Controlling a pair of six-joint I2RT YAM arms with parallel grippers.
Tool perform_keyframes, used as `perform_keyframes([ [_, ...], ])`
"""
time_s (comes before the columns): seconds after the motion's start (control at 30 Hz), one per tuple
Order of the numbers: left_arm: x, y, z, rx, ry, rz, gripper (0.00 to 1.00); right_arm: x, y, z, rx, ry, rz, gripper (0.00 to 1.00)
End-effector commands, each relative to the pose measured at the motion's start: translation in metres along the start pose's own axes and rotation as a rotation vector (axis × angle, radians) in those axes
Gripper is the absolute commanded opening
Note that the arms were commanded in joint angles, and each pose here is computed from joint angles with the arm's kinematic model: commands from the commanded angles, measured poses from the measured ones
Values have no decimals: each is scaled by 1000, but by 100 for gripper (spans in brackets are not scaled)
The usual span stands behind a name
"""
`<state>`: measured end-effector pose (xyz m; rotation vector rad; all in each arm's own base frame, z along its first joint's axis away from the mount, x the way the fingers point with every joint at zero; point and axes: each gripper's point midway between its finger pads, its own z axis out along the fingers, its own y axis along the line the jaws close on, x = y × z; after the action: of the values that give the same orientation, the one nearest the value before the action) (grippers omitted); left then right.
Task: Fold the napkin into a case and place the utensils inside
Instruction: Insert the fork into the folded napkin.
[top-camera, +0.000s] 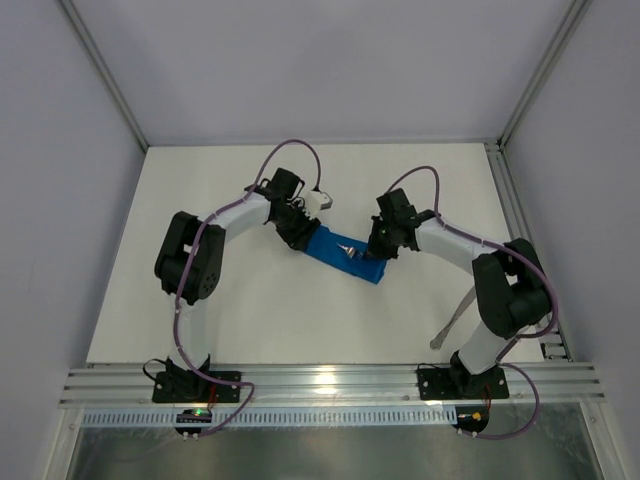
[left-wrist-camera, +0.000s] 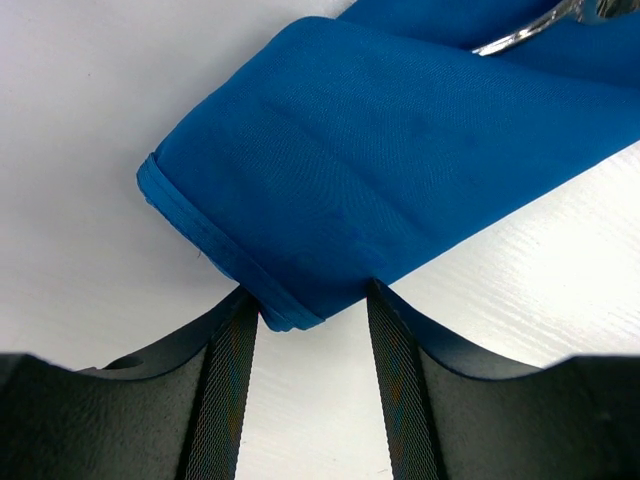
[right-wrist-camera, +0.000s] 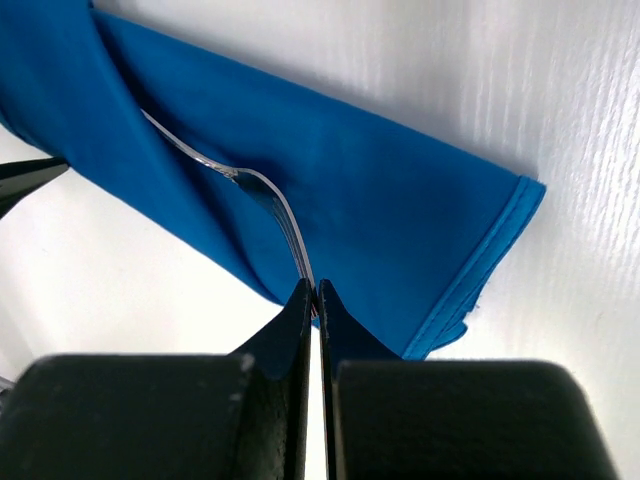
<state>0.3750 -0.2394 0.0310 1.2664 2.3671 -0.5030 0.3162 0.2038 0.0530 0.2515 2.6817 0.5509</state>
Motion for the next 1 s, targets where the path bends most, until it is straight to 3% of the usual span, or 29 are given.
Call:
perform_keyframes([
  [0.0, -4, 7, -4, -33, -13, 39, 49, -14, -2, 1, 31, 1, -83, 4],
  [0.2, 2, 11, 0, -59, 15, 59, 48, -40, 8, -3, 49, -28, -143, 4],
  [0.37, 0, 10, -2, -58, 8, 62, 49, -33, -7, 10, 100, 23, -155, 5],
  [0.63, 1, 11, -1, -60, 13, 69, 48, -64, -11, 7, 154, -88, -174, 10],
  [0.77, 1, 13, -1, -68, 15, 72, 48, -70, -12, 11, 175, -81, -200, 10],
  [0.97, 3, 13, -1, -69, 23, 80, 47, -80, -22, 15, 244, -98, -224, 31],
])
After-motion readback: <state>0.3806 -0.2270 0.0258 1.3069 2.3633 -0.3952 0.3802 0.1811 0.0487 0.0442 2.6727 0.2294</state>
